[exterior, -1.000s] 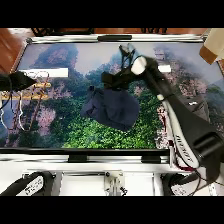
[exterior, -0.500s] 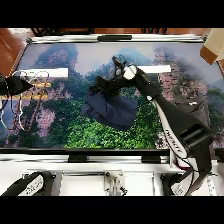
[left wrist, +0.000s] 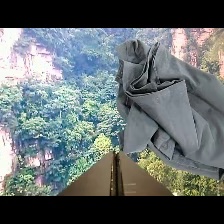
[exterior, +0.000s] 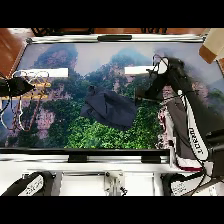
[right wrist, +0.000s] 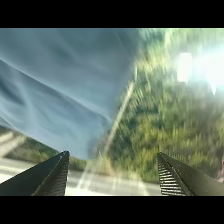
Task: Fold the shirts.
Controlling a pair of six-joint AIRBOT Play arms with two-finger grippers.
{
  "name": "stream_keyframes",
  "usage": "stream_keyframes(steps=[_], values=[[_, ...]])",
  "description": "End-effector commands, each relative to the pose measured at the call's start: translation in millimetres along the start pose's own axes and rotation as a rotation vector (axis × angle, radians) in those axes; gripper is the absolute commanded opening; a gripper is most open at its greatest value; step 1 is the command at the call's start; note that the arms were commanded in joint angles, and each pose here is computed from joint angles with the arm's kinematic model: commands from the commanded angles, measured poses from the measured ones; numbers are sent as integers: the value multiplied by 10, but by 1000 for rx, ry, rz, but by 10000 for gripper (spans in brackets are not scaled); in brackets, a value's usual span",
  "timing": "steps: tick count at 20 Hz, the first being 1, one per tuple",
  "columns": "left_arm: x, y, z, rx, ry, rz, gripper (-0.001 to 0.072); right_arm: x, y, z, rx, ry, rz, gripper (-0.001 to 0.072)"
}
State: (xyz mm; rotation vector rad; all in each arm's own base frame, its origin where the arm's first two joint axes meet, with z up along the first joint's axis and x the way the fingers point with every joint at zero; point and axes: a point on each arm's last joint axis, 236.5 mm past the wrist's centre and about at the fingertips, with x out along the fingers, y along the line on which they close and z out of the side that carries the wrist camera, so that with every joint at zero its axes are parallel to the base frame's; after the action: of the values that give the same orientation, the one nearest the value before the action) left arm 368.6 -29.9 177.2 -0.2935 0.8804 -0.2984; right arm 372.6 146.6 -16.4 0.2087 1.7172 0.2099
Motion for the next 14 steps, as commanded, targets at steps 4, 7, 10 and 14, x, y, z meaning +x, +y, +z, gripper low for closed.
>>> stream_keyframes(steps=[4,7,10,14], values=[[5,2,4,17,-1,0,29,671,29,-24,110,22,118,661],[5,2,4,17,-1,0,29,824,277,171,154,-17,225,661],[4,1,3,17,-1,0,29,994,421,273,158,-39,254,620],[3,0,3,17,-1,0,29,792,441,436,113,-124,270,78]])
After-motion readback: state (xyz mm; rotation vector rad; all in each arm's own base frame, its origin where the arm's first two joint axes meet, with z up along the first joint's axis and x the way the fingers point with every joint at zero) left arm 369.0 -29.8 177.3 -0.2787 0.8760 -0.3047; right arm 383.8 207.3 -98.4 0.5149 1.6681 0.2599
